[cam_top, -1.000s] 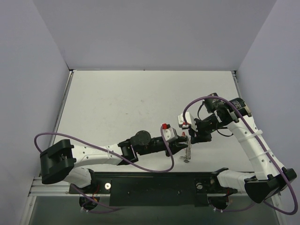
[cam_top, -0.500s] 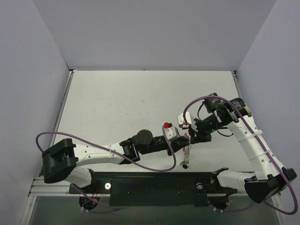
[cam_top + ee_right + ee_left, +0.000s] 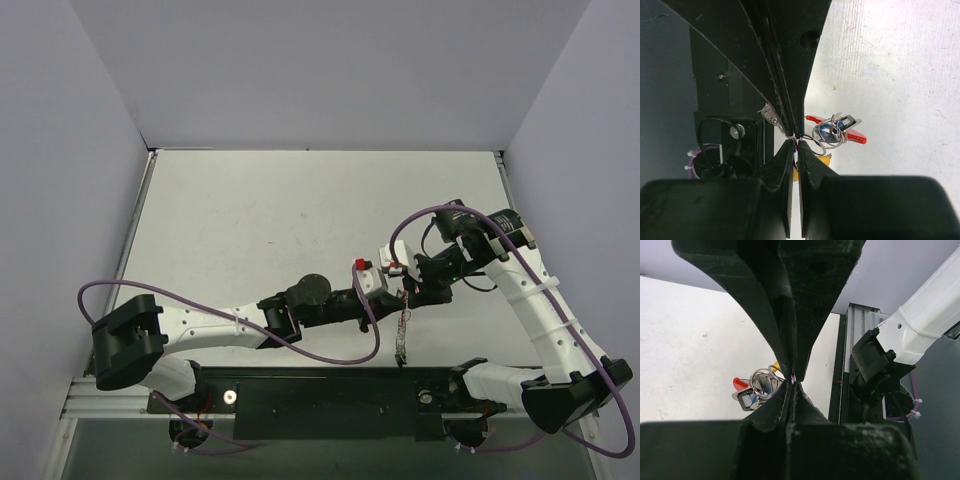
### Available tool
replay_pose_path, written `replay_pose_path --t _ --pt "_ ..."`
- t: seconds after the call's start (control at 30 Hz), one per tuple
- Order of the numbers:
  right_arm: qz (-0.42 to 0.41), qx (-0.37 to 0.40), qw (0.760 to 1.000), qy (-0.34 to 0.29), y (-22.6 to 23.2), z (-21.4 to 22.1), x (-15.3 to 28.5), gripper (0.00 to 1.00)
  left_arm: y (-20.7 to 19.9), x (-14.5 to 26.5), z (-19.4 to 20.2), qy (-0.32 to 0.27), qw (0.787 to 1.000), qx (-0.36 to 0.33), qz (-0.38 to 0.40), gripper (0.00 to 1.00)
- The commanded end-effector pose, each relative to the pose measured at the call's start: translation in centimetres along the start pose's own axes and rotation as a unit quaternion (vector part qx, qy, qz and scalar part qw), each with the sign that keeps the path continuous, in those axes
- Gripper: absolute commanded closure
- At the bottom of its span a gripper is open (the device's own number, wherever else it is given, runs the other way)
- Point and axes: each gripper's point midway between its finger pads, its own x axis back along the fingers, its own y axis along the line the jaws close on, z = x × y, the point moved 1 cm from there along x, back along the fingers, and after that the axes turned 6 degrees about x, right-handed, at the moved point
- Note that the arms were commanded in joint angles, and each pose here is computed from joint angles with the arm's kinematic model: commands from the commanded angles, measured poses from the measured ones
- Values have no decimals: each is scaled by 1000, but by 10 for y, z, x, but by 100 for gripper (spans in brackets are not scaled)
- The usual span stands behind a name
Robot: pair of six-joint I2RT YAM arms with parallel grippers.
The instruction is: Put the keys on the keyring
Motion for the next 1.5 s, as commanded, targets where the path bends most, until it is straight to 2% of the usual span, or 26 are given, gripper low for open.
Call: replay_pose_path --t 0.0,0.03,0.07,0.13,0.17,0.37,0.63,0.97,1.13,1.47 --pt "-96 -70 993 -19 53 -5 2 96 -6 -2 -36 -60 998 3 3 100" --pt "-95 -73 993 -23 53 -6 3 93 -3 2 -31 -61 998 6 -5 100" --pt "-96 -77 992 -32 53 -9 3 84 -4 5 -41 -84 996 8 -6 100" --pt "-95 -83 991 -52 51 -14 3 77 -1 12 -46 -104 994 14 -14 100" --pt "-90 -88 990 -58 49 -15 4 70 1 15 -42 -106 994 16 -17 100" --pt "-44 -85 987 -132 33 -37 21 64 3 34 -63 -180 983 40 -19 100" --pt "-38 -81 968 -234 23 -50 20 64 6 52 -84 -235 971 43 -30 100" --pt "-44 -78 959 -269 25 -72 37 69 -3 61 -89 -256 965 49 16 100" --pt "-57 -82 952 -289 28 -79 36 77 -4 67 -93 -271 961 53 31 100" --pt "-83 -80 952 -282 24 -81 30 82 -9 67 -95 -281 957 55 51 100"
